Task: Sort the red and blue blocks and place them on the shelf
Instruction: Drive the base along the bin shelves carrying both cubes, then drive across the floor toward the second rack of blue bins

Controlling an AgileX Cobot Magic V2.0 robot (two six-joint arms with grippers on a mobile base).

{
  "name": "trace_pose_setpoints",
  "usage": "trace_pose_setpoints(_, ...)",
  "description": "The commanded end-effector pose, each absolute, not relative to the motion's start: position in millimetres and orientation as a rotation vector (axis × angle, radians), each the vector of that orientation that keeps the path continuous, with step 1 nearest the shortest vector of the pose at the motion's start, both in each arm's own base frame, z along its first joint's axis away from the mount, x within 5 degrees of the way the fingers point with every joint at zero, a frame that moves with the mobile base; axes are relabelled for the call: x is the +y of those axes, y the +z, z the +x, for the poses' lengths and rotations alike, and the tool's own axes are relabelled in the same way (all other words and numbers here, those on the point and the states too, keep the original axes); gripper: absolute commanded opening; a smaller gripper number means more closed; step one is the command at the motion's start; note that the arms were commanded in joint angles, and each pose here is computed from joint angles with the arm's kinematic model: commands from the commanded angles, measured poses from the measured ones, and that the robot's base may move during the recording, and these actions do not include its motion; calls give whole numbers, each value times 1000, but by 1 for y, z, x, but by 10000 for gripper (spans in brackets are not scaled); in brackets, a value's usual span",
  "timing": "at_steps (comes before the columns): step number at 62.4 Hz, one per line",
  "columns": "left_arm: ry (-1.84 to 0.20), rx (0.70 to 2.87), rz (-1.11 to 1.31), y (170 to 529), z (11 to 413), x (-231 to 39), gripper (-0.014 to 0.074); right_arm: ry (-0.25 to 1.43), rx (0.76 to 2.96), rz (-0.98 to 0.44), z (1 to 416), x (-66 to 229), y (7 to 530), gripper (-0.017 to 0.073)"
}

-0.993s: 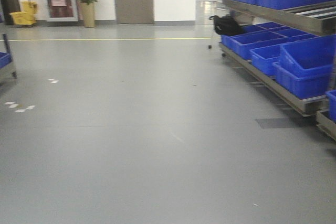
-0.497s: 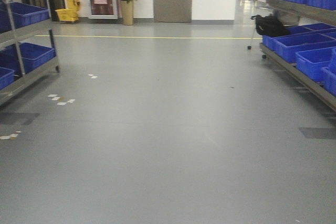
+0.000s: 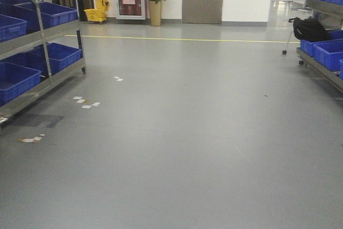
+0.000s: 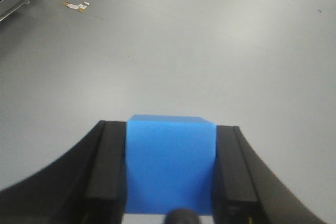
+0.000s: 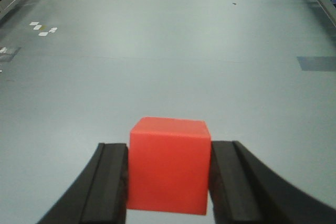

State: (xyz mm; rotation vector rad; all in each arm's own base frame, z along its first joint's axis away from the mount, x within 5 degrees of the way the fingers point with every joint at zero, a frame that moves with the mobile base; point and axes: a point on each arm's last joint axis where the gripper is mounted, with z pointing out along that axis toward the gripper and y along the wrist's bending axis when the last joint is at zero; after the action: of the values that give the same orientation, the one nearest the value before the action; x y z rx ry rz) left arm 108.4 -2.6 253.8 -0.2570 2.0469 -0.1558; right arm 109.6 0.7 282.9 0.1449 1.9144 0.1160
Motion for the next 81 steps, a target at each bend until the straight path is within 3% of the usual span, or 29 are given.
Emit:
trace_pose_setpoints(1,-177,1947,-237,270,113,-4,125,103,1797,135,112,-1,300,49)
trace_pose_setpoints(81,-177,1947,-237,270,113,-4,125,103,1797,135,112,-1,300,49)
